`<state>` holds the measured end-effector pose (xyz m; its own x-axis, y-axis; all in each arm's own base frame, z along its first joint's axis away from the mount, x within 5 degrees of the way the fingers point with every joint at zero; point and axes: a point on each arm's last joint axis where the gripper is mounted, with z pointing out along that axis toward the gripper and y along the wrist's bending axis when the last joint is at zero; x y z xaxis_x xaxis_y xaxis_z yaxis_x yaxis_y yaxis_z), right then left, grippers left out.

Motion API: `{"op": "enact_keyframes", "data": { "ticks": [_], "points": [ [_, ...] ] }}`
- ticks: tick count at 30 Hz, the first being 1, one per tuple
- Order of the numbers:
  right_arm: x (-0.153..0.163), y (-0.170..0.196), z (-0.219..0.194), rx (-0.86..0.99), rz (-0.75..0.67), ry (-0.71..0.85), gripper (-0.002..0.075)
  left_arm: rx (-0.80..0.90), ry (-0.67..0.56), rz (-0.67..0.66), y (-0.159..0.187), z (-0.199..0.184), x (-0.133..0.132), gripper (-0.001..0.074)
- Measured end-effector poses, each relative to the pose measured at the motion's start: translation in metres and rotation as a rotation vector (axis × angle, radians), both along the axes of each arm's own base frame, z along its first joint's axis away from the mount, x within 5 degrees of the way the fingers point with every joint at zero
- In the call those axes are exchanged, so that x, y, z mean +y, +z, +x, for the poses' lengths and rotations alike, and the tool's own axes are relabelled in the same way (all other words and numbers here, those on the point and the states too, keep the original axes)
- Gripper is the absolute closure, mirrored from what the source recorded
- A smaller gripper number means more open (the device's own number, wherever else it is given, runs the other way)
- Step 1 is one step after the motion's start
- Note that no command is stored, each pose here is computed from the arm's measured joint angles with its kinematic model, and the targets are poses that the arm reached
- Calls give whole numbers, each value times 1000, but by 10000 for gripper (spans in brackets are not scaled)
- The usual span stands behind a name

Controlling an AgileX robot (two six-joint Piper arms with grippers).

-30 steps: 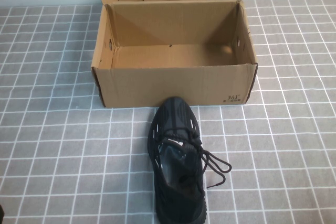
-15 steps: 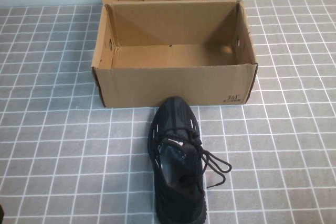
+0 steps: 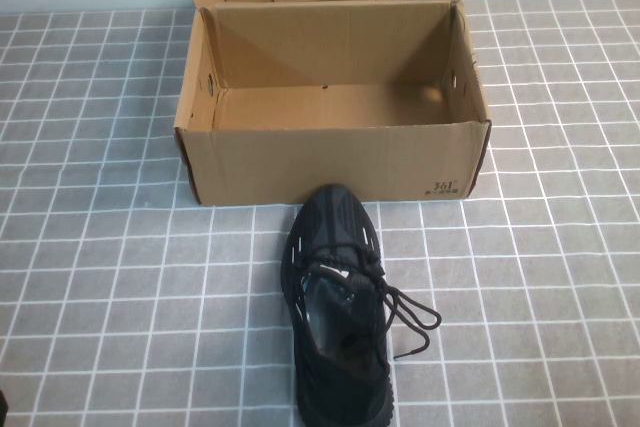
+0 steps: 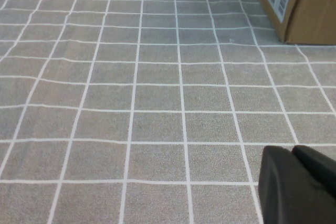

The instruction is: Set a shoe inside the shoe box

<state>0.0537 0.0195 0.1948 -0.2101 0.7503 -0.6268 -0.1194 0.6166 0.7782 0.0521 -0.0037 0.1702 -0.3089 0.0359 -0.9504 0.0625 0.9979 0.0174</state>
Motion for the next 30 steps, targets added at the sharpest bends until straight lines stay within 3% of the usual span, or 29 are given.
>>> {"op": "enact_keyframes", "data": {
  "ticks": [7,13,18,26,30],
  "points": [
    [18,19,-5,114,-42,209,743,0,0,0,0,0,0,736],
    [29,60,10,357,-245,414,742,0,0,0,0,0,0,736],
    [30,81,47,586,-434,533,742,0,0,0,0,0,0,736],
    [37,96,117,706,-559,691,742,0,0,0,0,0,0,736],
    [62,102,138,691,-647,806,742,0,0,0,0,0,0,736]
  ]
}}
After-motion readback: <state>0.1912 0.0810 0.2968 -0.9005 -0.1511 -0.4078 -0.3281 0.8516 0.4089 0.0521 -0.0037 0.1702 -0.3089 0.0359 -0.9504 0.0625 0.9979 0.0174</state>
